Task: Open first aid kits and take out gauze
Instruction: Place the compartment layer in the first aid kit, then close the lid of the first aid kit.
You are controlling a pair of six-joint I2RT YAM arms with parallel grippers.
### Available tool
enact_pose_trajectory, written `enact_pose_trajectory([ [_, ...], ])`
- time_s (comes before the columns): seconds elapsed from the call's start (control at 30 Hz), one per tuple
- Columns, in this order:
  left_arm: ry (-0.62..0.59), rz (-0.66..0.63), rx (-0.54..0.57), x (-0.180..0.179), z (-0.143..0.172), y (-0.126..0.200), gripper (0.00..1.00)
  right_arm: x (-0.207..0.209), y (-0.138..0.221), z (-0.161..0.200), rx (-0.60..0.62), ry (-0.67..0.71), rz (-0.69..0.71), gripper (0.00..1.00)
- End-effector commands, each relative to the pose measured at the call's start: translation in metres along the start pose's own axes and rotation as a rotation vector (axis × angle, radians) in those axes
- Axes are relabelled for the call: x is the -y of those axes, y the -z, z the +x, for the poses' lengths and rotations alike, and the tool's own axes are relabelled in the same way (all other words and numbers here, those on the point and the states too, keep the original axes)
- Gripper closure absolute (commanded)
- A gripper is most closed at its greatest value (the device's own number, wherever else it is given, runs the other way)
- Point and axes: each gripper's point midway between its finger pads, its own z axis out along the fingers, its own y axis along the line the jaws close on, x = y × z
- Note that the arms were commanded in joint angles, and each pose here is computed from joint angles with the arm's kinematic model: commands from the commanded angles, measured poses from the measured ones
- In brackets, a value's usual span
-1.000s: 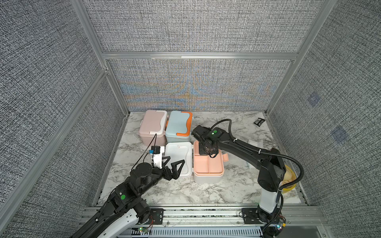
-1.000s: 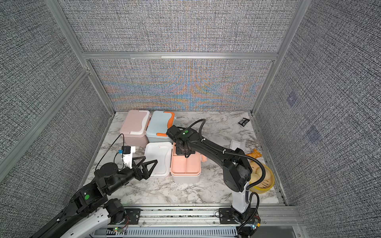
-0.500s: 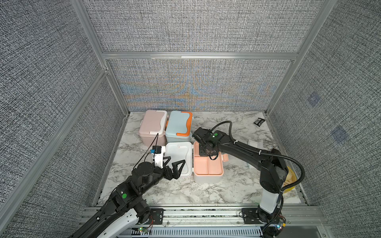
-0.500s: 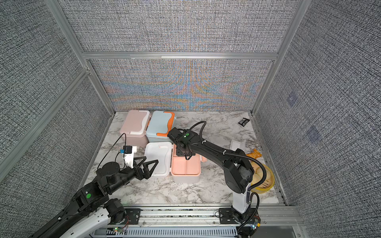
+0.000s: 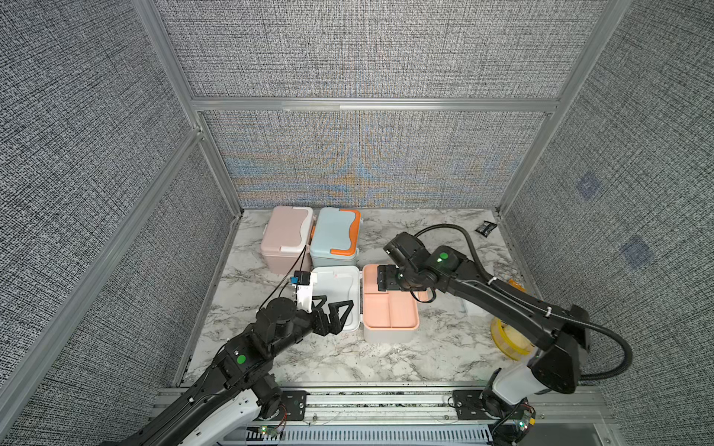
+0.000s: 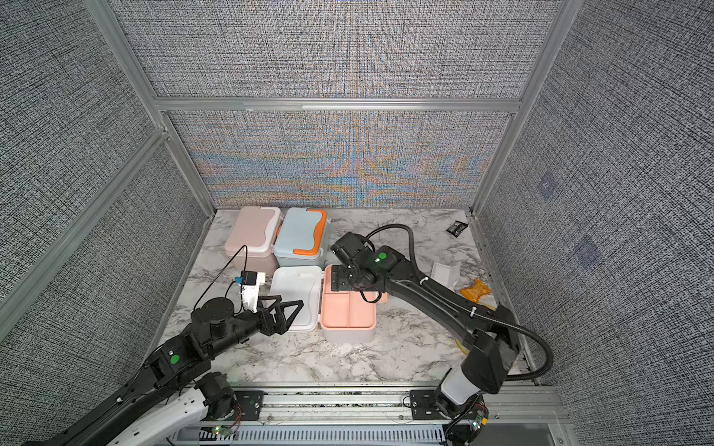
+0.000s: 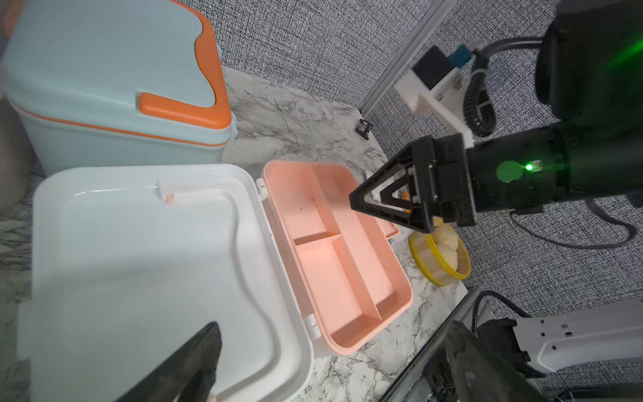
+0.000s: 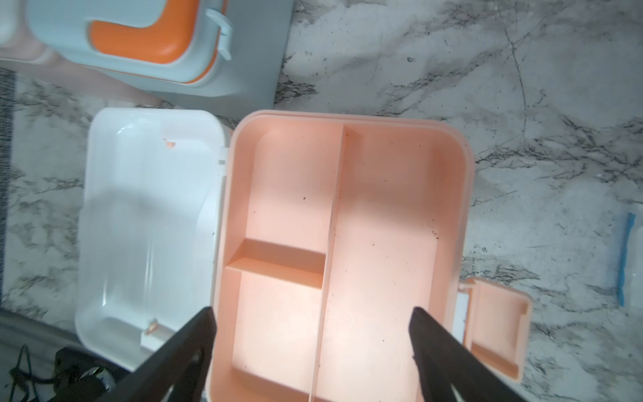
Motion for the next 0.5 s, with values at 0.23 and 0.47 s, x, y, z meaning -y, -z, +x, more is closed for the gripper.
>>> enact_pose_trajectory([
  [0.23,0.044,-0.050,-0.111,-0.011,0.022,0.002,0.00,0.013,0.044,0.032,0.107,0.149,-0.190,0.01],
  [0.47,0.062,-0.212,-0.121,-0.050,0.036,-0.002,0.01,0.030,0.050,0.048,0.152,0.174,-0.201,0.01],
])
